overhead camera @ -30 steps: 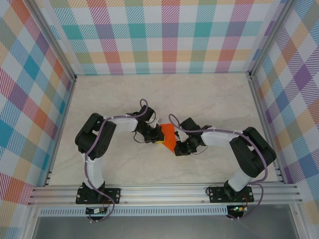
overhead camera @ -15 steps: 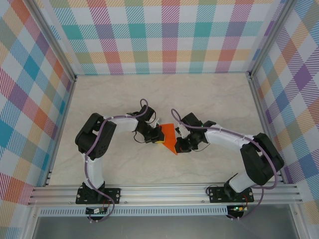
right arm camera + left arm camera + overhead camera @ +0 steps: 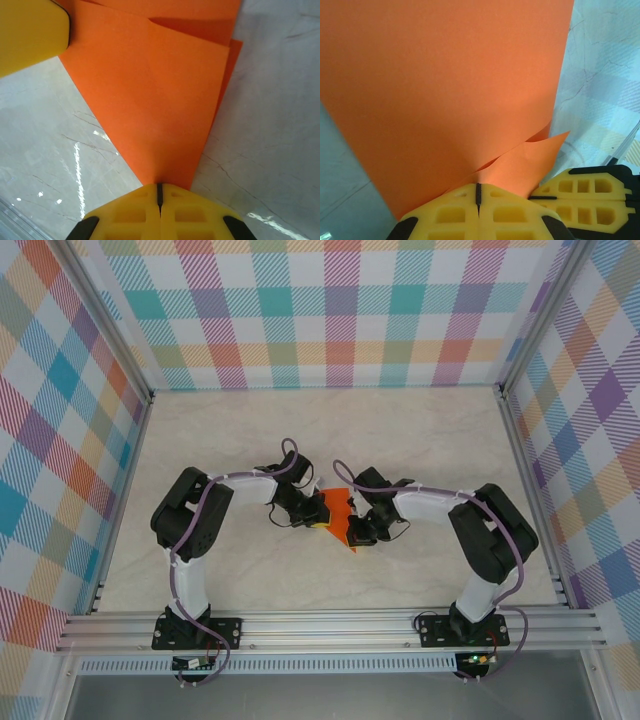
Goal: Fold a paper plane with a square sheet of paper (fold left side to right side)
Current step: Third fold the triangle at the center of the table.
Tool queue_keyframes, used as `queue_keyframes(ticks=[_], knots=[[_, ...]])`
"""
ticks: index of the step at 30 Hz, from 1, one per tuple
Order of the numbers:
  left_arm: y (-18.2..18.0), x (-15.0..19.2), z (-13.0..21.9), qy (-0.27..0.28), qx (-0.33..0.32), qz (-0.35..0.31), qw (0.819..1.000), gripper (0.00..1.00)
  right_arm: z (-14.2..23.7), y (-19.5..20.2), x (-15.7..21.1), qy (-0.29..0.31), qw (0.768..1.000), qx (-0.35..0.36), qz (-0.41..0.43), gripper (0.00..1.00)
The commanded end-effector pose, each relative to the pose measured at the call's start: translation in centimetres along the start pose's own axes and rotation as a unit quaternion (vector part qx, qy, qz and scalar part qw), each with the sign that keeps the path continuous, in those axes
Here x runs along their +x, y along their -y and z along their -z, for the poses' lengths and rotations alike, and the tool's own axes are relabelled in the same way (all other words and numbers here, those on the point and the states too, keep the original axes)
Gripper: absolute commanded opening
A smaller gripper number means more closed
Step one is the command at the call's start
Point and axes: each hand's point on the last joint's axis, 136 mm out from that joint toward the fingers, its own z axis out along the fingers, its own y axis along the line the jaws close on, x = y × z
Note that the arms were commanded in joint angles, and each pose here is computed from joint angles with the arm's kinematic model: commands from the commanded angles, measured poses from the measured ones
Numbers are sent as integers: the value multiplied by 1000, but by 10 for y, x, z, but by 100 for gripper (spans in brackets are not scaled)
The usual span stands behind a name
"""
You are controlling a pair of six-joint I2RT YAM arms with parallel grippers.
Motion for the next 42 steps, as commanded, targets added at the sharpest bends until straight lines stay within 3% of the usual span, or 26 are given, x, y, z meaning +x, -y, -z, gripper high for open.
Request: queue_keyframes(ticks=[1,7,17,26,34,42], knots=[[-8,8,9,7,-40,8,999,5,-15,32,28,-43,997,55,-42,0],[20,21,14,8,-28,-17,999,1,-15,44,32,-51,994,87,-49,0],[43,45,-11,-24,-20,-41,999,0,-15,47,32,-52,993,95,-47,0],[37,39,-23,-29,-29,-39,998,0,-13,46,32,-51,993,93,-46,0],[10,36,-29,-27,-74,-30,996,0,-12,51,35,-59,992,107,-45,0],[-24,13,-9,-3,-103,-4,995,0,-12,54,40,-64,990,114,-46,0]])
